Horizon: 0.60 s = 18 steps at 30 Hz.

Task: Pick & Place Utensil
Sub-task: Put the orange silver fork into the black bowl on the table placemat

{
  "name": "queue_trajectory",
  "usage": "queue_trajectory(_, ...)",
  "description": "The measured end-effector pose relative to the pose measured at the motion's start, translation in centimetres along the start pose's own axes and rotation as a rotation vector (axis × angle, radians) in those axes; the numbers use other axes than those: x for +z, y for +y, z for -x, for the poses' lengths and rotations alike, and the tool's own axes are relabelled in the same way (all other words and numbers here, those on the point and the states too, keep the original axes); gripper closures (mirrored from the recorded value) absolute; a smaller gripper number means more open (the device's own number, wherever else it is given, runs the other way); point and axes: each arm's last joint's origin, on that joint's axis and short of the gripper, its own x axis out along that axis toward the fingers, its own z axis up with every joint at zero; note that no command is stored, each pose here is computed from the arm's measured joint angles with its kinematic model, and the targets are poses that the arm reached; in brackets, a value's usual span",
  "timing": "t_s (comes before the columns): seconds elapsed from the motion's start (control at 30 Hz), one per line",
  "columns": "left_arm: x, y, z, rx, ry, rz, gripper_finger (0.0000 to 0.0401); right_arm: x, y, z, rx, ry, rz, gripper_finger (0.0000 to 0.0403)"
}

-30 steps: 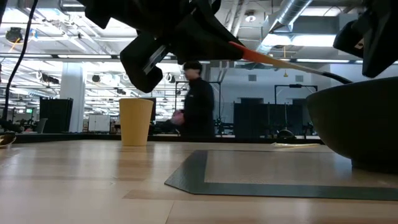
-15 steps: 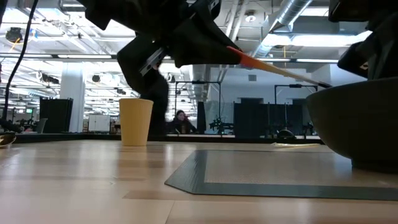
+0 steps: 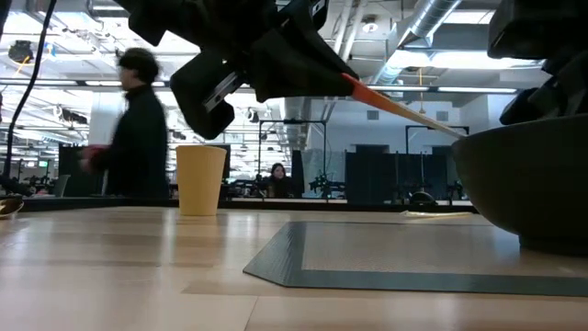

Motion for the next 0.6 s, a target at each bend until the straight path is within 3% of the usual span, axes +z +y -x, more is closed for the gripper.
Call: queue_trajectory(0.6,0.29,0.59,0.03,0.060,-0.030,0.004,0.0294,0.01,-0.02,0.00,-0.002,-0.001,0.000,0.0403)
